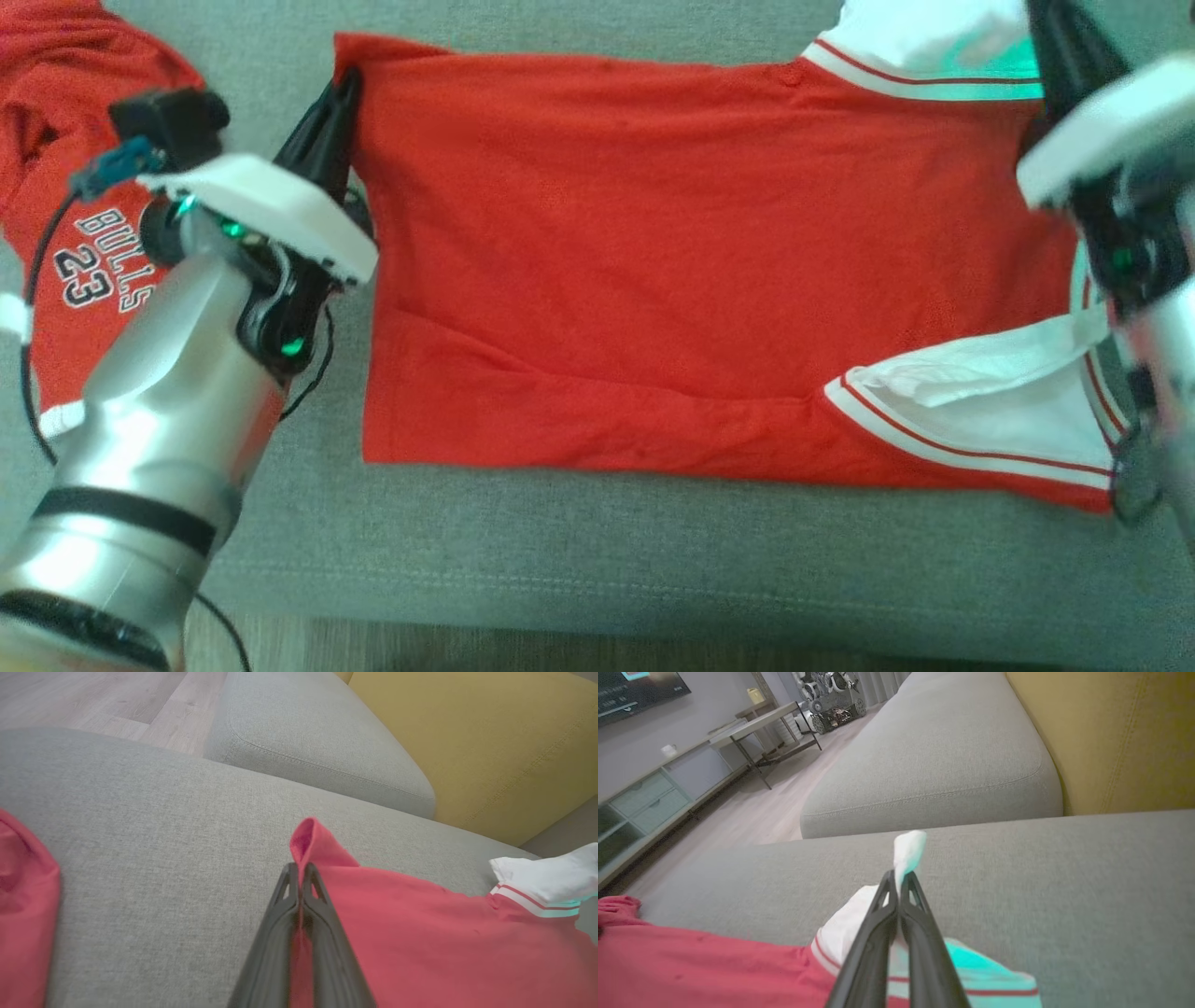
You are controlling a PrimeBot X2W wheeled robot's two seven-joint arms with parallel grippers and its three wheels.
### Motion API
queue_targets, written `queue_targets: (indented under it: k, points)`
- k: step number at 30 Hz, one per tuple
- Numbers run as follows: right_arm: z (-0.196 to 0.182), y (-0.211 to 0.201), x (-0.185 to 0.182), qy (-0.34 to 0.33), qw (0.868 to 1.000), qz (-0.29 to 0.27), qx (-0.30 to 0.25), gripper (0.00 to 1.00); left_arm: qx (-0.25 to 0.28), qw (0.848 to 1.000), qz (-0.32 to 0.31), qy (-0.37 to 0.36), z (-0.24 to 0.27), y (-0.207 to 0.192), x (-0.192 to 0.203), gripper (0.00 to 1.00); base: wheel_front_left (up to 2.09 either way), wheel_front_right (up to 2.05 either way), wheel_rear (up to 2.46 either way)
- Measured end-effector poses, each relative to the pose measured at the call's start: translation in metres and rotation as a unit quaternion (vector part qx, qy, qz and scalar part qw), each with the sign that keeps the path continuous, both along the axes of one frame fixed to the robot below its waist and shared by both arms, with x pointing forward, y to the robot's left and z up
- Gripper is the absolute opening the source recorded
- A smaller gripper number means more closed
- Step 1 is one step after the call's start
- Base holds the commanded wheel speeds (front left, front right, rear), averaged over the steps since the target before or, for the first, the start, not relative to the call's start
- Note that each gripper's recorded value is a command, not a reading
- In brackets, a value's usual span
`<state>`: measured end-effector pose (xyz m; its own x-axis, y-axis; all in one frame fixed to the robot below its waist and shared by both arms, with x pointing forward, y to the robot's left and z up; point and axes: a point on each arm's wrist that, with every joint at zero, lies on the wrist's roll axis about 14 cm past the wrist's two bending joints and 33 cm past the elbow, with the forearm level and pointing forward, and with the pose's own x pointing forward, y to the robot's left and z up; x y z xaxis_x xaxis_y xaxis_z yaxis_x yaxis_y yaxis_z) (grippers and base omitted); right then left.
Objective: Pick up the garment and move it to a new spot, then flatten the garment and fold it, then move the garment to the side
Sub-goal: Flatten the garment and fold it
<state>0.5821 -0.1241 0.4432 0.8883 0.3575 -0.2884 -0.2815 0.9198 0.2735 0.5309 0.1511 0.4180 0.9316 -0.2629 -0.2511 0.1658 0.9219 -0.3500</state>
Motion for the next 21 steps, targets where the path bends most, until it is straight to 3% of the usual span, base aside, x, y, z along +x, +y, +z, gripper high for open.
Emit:
queue_targets:
  k: [9,21]
  points:
    - [-0.009,-0.014,-0.065,0.028,0.997,0.0,0.065,0.0,-0.023,1.0,0.003,-0.009,0.002,0.002,-0.016,0.0,0.0,0.0,0.0]
    - [-0.011,-0.035,-0.135,0.054,0.989,-0.056,0.122,0.0,-0.022,1.0,-0.002,-0.008,-0.006,0.002,-0.048,0.0,0.0,0.0,0.0]
